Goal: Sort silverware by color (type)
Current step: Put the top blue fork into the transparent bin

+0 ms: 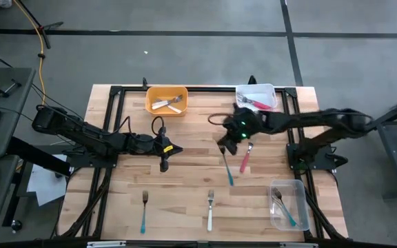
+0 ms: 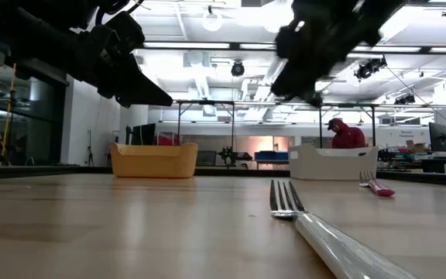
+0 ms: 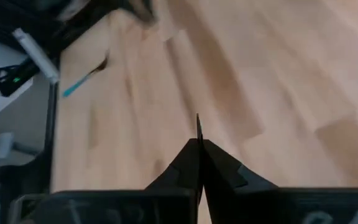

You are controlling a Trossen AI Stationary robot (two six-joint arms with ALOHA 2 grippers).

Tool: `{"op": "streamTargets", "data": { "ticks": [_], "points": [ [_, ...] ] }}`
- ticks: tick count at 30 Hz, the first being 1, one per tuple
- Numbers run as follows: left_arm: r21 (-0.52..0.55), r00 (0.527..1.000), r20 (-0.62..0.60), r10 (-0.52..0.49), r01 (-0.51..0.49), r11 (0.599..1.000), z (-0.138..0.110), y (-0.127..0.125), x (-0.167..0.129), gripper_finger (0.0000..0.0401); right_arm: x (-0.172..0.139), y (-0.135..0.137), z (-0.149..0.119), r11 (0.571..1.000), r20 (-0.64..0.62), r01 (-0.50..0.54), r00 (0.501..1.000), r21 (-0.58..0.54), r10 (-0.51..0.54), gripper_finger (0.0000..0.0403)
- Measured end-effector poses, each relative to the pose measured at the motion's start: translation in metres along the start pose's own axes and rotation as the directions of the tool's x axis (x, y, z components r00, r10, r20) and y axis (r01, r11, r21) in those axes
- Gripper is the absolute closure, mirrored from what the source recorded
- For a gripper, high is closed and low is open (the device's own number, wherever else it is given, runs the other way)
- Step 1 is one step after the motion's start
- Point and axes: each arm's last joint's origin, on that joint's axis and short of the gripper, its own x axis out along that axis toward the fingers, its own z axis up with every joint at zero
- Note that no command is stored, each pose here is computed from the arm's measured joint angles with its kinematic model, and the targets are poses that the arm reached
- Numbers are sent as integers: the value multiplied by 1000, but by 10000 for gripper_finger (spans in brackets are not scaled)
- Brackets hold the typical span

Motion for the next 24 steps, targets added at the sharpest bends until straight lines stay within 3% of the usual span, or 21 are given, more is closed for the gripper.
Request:
{"op": "streamTargets", "data": {
  "ticks": [6,11,16,20,24],
  "points": [
    [-1,1000,1,0,0,1000,0,0,0,382,-46,47,-35,996,-105,46,994,75,-38,400],
    [-1,1000,1,0,0,1000,0,0,0,382,-75,64,-71,972,-246,178,960,155,-136,400],
    [-2,1000,2,11,-11,1000,0,0,0,382,-94,77,-100,944,-367,257,915,205,-169,401],
    [-10,1000,2,11,-11,1000,0,0,0,382,-102,85,-125,912,-472,357,852,201,-229,401],
    [-9,1000,2,11,-11,1000,0,0,0,382,-104,98,-145,914,-514,375,821,156,-249,401]
  ]
}}
